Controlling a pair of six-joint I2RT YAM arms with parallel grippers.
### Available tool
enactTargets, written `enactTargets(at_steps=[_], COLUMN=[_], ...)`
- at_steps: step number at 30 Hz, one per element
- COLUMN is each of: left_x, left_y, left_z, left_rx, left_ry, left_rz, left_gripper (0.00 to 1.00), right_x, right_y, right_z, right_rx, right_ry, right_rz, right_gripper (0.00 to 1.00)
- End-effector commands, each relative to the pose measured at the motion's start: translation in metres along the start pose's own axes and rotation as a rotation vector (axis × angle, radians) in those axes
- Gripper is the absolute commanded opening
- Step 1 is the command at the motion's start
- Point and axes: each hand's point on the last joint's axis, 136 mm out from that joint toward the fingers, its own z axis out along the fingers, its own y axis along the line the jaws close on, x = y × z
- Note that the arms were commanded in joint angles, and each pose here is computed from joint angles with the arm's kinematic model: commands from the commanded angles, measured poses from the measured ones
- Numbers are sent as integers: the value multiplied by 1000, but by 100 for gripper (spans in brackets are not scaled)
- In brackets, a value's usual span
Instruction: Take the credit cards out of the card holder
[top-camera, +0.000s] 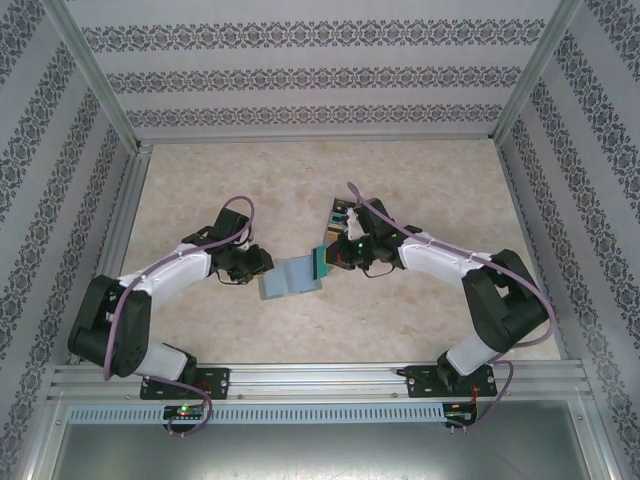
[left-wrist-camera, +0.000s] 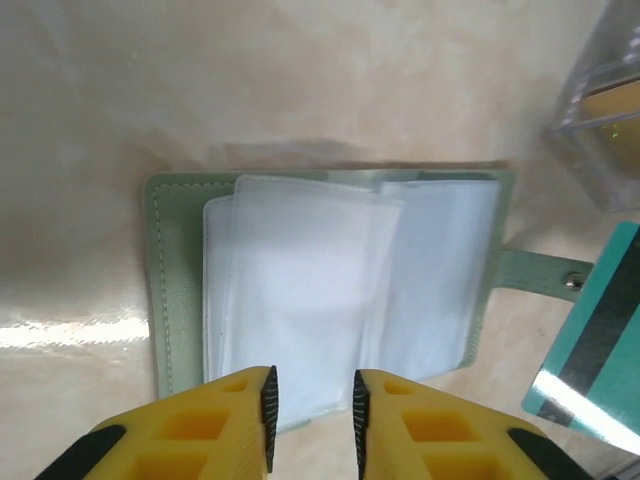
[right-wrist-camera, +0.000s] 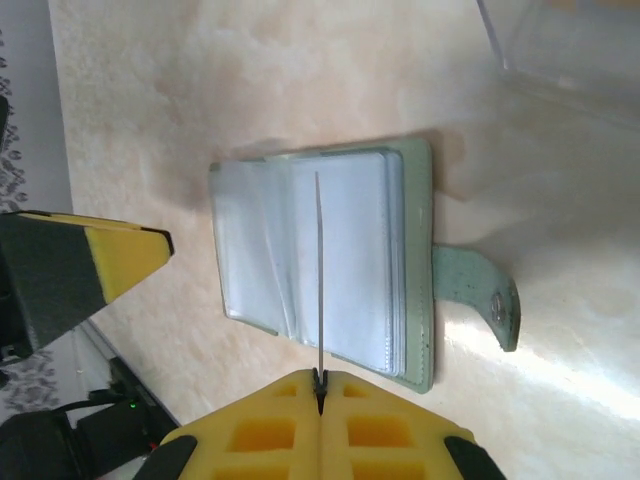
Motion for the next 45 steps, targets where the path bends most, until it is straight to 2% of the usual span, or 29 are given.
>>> enactTargets(at_steps=[1, 5, 9, 11, 18, 24, 28, 32, 39, 45], left_x=[-4, -11, -17, -19, -19, -16, -15, -14, -14, -15], left_y=[2, -4, -13, -15, -13, -9, -7, -7, -4, -5], left_z=[-20, -42, -65, -74, -93, -96, -97, -99, -98, -97], left_rx=[-43, -19, 5, 10, 8, 10, 3, 0, -11, -16], left_ry=[-44, -116, -183, -210, -269, -283, -281, -283, -281, -275], left_rz=[-1, -2, 9, 16, 23, 18, 19, 23, 19, 21], left_gripper=[32, 54, 89, 99, 100, 99, 99, 100, 100, 100], right_x=[-8, -21, -42, -53, -89, -106, -115, -122, -109, -107], right_y=[1, 3, 7, 11, 15, 5, -5, -9, -21, -39], right_z=[-28, -51, -71, -77, -93, -82, -70, -63, -43, -34], right_rx=[117, 239, 352, 392, 575, 791, 877, 891, 822, 854], right_ry=[-19, -25, -40, -52, -66, 30, 95, 107, 196, 255], right_rz=[-113, -244, -372, -442, -719, -1023, -1174, -1205, -1246, -1252], right_gripper=[0, 0, 0, 0, 0, 0, 0, 0, 0, 0])
